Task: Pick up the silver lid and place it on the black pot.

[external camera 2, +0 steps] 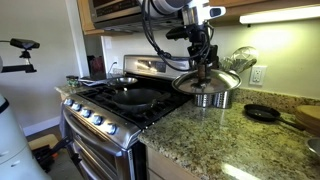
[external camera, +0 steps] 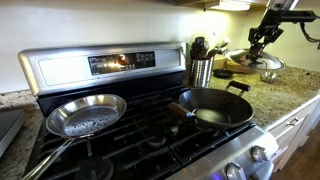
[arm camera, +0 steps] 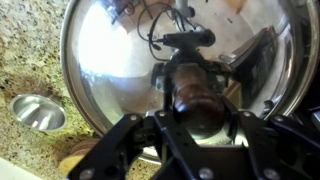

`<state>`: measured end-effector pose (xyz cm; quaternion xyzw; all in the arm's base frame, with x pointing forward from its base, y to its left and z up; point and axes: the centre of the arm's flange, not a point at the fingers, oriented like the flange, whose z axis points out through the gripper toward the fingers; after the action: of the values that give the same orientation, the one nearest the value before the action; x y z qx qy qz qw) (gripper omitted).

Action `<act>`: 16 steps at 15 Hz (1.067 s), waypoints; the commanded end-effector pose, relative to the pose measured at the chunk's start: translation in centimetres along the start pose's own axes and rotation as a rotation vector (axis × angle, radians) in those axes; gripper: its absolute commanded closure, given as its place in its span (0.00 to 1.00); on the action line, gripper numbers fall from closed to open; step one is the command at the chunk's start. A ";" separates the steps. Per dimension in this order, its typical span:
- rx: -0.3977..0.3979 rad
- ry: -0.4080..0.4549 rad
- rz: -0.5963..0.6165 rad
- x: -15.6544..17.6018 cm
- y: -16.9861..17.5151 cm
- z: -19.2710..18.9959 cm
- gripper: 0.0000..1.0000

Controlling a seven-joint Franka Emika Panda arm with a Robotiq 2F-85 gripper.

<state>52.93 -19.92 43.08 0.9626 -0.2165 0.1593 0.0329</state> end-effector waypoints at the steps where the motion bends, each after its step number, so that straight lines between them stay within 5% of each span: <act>1: 0.029 0.018 -0.054 -1.1 -2.7 -3.2 0.80; 7: 0.082 0.011 -0.211 -3.0 -10.6 -3.2 0.80; 16: 0.182 -0.048 -0.471 -10.9 -21.1 -2.3 0.80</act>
<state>54.24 1.20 41.74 0.9897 -0.0112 0.1424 -0.0057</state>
